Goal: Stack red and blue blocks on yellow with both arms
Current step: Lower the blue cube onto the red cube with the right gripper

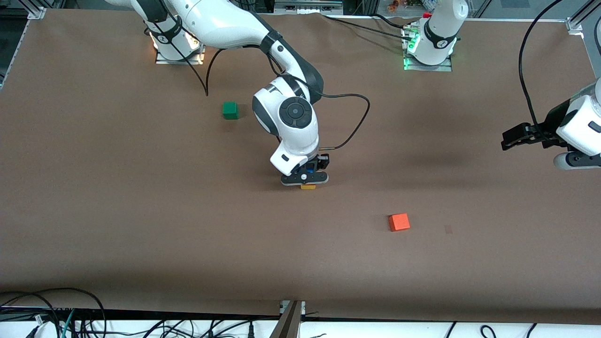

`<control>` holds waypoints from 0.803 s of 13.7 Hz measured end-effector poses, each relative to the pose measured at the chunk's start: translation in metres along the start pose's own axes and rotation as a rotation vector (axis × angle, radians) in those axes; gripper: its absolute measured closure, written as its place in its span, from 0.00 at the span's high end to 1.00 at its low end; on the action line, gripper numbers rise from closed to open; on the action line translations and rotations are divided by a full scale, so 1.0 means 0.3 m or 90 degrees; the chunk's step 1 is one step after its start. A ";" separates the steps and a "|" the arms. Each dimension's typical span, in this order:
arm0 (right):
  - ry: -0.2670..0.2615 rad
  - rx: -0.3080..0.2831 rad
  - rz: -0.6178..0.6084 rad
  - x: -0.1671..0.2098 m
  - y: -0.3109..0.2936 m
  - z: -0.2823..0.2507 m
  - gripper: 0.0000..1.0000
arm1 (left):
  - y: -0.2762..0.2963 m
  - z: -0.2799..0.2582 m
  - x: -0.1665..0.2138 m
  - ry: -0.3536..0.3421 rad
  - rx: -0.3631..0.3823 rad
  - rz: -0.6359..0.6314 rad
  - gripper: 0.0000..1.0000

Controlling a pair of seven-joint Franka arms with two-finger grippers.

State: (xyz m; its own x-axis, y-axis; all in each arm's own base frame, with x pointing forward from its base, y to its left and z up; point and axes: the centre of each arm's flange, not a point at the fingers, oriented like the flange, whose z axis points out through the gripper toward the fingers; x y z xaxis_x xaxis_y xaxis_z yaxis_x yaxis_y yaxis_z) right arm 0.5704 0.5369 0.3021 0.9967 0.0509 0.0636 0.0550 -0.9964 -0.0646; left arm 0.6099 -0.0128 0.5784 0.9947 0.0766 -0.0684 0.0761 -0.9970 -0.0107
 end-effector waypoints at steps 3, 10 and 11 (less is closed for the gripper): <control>-0.001 0.000 -0.002 -0.006 -0.006 0.000 0.55 | 0.001 0.000 0.000 0.000 0.000 0.000 1.00; -0.003 -0.002 -0.005 -0.017 -0.016 0.014 0.55 | -0.001 0.000 0.000 0.000 0.000 0.000 1.00; -0.004 -0.003 -0.007 -0.020 -0.019 0.016 0.55 | -0.002 0.000 0.001 0.000 0.000 -0.001 1.00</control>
State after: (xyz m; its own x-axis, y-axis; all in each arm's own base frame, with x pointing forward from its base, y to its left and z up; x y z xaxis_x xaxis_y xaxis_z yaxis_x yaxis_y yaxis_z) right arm 0.5644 0.5427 0.2975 0.9964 0.0615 0.0584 0.0650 -0.9961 -0.0597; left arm 0.6100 -0.0122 0.5783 0.9947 0.0776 -0.0678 0.0771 -0.9970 -0.0106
